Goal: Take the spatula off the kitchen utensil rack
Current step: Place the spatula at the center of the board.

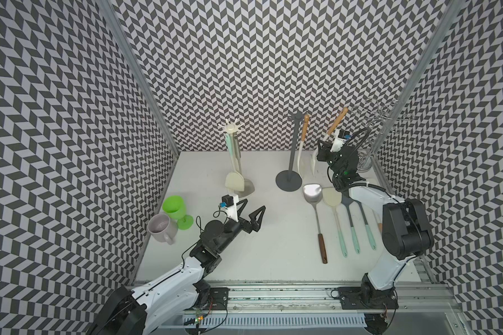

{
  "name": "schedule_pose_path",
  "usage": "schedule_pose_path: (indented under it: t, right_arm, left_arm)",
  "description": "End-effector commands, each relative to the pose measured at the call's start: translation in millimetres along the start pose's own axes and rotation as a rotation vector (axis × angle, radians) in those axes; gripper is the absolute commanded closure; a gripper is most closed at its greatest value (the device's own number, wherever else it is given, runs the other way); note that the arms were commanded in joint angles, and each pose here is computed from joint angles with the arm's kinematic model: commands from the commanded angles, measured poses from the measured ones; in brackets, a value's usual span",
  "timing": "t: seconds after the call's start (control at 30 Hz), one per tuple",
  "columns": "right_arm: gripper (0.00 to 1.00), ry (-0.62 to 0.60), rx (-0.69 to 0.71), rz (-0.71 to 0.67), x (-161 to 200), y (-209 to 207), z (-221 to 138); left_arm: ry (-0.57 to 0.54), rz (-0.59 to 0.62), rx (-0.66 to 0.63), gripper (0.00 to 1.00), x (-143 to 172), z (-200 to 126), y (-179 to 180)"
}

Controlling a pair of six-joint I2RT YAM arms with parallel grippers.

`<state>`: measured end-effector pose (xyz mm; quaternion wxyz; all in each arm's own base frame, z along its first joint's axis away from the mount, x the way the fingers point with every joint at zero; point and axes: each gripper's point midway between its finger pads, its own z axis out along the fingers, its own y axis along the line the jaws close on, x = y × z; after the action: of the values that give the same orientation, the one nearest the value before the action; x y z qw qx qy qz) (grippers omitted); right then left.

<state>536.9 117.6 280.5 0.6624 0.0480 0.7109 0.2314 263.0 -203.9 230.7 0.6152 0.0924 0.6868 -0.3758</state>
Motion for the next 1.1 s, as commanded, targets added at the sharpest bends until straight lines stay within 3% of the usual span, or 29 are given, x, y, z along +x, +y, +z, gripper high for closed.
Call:
schedule_pose_path:
  t: [0.0, 0.47, 1.07]
  right_arm:
    - [1.00, -0.099, -0.028, 0.017, -30, 9, -15]
    - [1.00, 0.081, -0.120, 0.026, 10, 22, -45]
    - [1.00, 0.226, -0.239, 0.019, 53, 61, -89]
  left_arm:
    - [-0.030, -0.004, 0.022, 0.02, -6, -2, -5]
    - [-0.042, -0.007, 0.030, 0.01, -9, -5, -7]
    - [-0.046, -0.016, 0.055, 0.01, -13, -6, -13]
